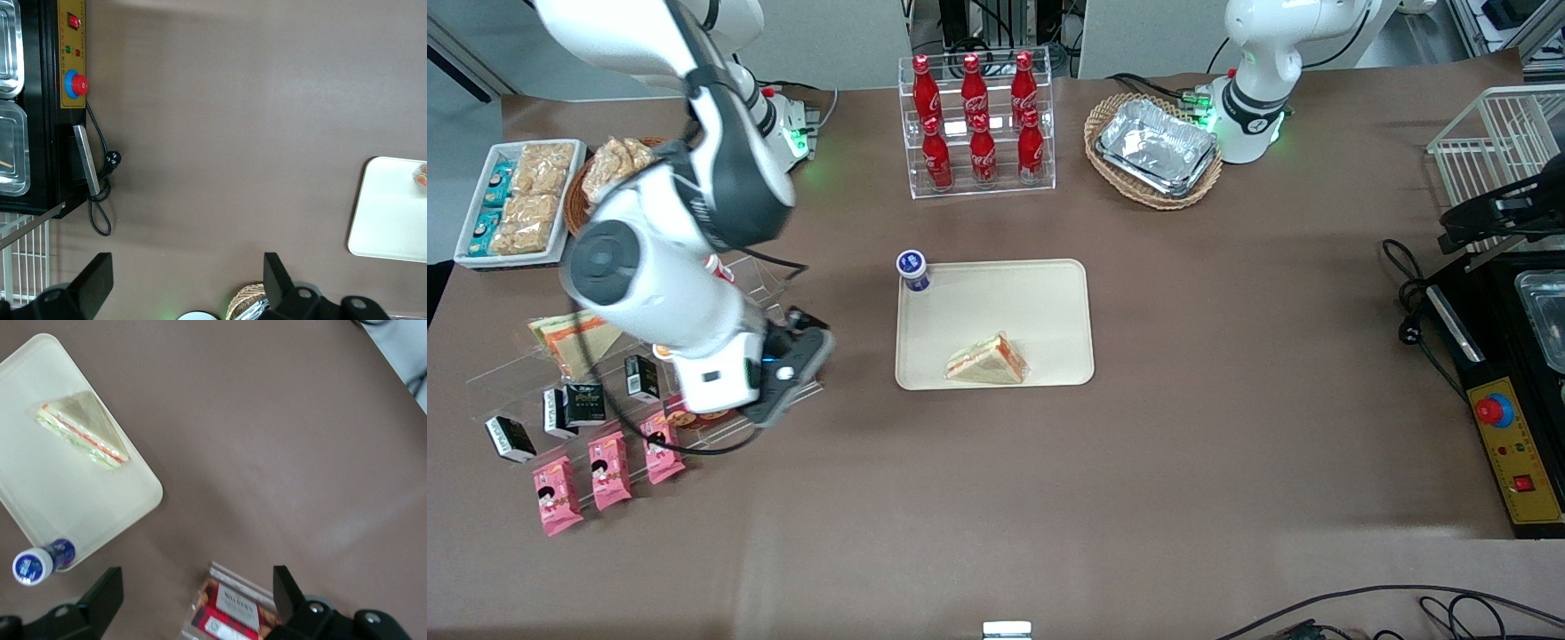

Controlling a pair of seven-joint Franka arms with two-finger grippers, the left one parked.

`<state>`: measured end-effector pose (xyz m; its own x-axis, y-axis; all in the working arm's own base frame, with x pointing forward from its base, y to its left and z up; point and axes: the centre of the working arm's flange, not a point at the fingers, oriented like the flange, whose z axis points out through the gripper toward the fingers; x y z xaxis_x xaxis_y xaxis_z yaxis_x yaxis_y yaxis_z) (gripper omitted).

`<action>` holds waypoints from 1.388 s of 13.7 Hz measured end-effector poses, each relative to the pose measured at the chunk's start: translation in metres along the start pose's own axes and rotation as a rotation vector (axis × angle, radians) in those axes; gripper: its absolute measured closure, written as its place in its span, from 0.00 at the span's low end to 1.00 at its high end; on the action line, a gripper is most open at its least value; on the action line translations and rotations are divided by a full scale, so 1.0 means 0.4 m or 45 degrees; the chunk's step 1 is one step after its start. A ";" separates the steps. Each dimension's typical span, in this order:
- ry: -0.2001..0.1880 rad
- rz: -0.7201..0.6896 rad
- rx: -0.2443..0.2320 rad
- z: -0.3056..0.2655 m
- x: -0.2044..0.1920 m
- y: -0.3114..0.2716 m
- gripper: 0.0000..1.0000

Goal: Place sandwich on tray

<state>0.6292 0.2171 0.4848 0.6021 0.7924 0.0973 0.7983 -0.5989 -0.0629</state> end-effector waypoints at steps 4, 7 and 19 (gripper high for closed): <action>-0.011 0.141 0.027 -0.091 -0.150 0.128 0.00; -0.032 0.227 0.059 -0.143 -0.252 0.189 0.00; -0.028 0.406 0.031 -0.196 -0.400 0.296 0.00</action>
<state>0.6267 0.0104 0.5397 0.8221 0.5674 0.0470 0.5689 -0.8149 -0.1107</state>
